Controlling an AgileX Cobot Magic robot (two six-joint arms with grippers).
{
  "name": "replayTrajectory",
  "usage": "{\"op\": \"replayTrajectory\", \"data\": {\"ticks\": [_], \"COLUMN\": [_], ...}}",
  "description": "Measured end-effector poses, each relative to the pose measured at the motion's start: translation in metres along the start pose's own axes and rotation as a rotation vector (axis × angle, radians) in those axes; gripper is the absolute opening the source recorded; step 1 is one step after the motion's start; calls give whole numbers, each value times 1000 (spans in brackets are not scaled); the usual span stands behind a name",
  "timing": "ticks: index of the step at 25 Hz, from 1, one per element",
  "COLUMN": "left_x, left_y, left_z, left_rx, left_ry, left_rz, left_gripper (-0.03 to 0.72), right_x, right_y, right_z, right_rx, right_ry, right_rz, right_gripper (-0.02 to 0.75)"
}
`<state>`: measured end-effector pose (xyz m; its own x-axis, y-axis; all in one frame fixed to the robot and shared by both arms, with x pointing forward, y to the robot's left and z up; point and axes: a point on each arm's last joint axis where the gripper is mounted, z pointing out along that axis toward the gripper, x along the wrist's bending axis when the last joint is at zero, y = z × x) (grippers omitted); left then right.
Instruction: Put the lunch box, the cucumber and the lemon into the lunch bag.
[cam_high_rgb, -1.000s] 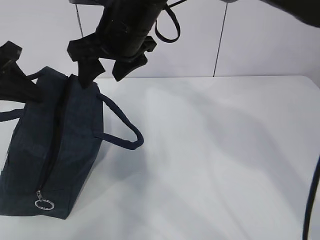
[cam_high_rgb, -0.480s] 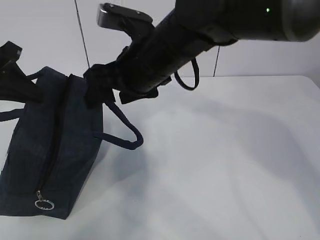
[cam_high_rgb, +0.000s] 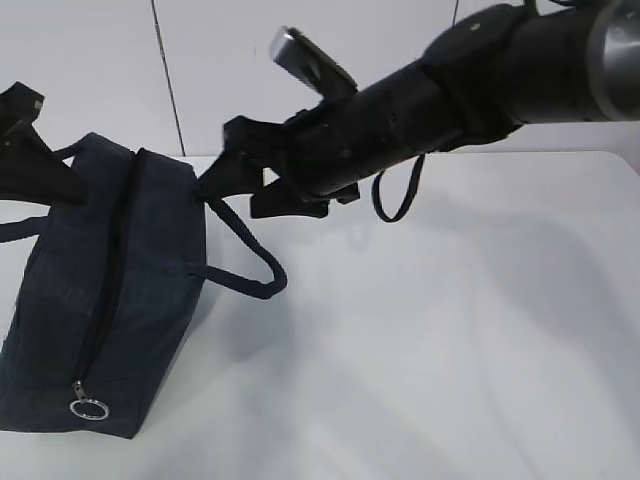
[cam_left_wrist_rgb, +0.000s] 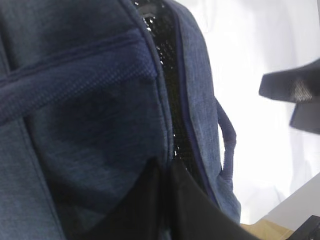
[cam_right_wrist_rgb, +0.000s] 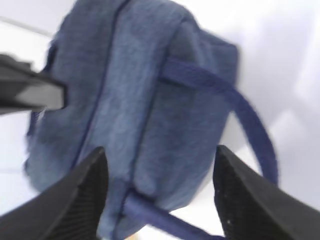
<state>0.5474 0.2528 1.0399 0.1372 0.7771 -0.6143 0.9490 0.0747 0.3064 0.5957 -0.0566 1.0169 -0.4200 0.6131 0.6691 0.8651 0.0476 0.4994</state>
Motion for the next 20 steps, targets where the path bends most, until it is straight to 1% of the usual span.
{"op": "replayTrajectory", "data": {"ticks": [3,5,7,14,20], "left_x": [0,0,0,0,0], "left_y": [0,0,0,0,0], "left_z": [0,0,0,0,0], "left_rx": [-1,-1,-1,-1,-1], "left_ry": [1,1,1,1,1], "left_rz": [0,0,0,0,0], "left_gripper": [1,1,1,1,1], "right_x": [-29,-37,-40,-58,-56], "right_y": [7,7,5,-6,8], "right_z": [-10,-11,-8,17,23], "right_rx": [-10,6,29,97,76], "right_ry": [79,146,196,301,330], "right_rz": [54,49,50,127,91], "right_gripper": [485,480,479,479,478]}}
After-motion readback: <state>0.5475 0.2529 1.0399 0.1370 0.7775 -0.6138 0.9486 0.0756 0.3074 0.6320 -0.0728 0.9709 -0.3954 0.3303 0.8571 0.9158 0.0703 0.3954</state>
